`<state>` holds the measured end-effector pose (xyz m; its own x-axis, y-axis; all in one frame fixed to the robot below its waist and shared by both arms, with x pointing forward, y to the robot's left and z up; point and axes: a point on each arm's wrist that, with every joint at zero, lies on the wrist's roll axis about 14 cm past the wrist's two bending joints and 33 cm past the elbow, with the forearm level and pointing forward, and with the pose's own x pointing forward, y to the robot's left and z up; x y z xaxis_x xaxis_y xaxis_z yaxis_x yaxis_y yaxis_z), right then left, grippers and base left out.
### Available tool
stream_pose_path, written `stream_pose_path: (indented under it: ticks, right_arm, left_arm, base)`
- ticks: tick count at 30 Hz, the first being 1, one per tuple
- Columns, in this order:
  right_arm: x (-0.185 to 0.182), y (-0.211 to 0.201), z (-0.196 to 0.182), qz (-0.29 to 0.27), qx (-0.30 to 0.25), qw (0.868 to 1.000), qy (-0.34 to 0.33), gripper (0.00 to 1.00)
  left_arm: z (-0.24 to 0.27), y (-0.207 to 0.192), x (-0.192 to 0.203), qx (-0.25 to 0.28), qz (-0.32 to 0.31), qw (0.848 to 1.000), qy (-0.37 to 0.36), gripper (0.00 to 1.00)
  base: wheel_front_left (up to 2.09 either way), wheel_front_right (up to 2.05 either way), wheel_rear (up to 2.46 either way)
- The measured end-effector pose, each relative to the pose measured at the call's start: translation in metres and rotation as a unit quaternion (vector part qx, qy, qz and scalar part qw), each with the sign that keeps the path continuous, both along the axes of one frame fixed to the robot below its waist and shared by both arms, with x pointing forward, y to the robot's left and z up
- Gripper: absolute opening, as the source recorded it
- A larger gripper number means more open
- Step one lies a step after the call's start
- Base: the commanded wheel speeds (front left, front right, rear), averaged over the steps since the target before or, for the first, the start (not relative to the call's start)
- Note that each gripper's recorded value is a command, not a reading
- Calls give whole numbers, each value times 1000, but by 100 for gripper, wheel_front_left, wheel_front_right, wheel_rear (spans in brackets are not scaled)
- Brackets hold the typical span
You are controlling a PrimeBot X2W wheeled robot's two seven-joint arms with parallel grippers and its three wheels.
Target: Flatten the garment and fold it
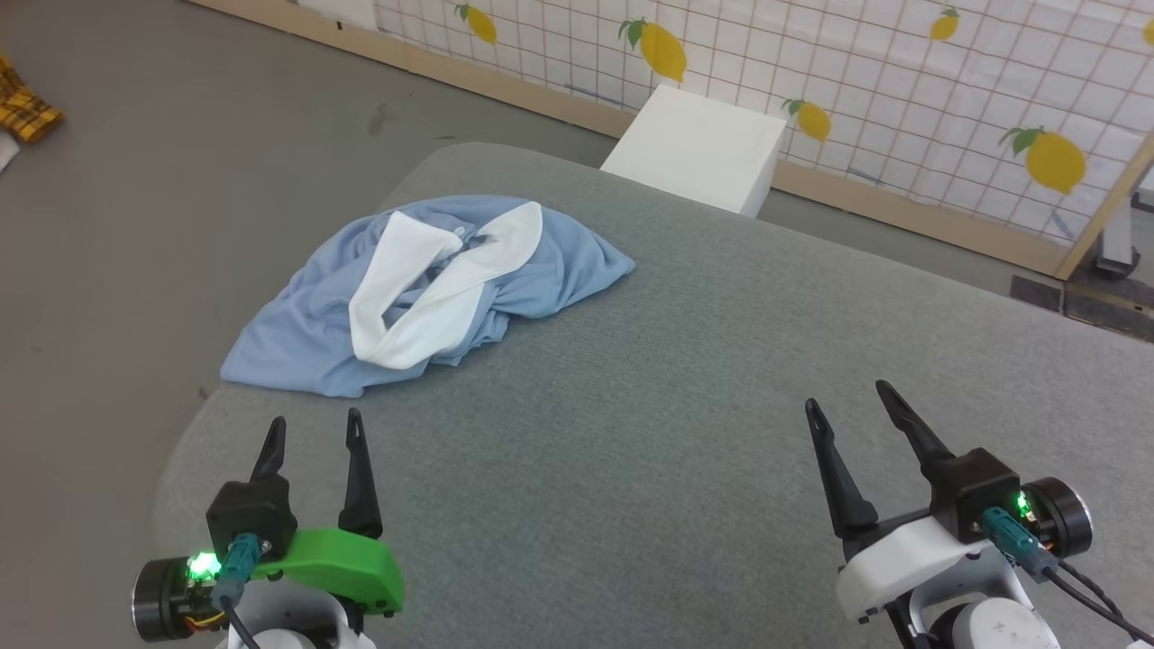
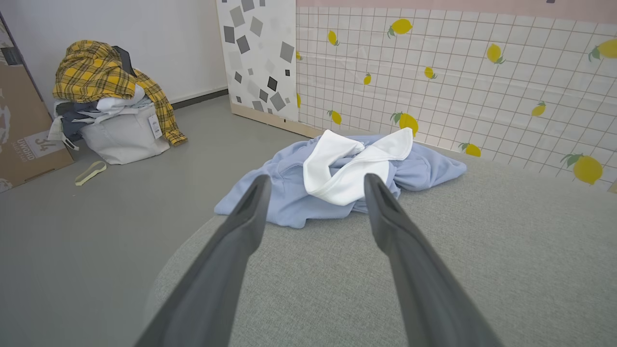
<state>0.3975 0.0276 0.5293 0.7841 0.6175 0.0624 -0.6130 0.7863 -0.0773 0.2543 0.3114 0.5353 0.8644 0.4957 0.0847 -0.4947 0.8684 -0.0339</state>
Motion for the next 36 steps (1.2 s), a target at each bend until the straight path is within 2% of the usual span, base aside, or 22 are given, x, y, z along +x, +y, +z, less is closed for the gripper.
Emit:
stream_pose_path:
  ticks: [11,36]
  right_arm:
    - [-1,24,2,32,5,999,-7,100]
    - [-10,64,1,91,13,996,-10,100]
  left_arm:
    - [-3,16,-24,-7,44,999,-1,100]
    - [-14,26,-56,-19,91,996,0,100]
  base:
    - [0,0,0]
    - [0,0,0]
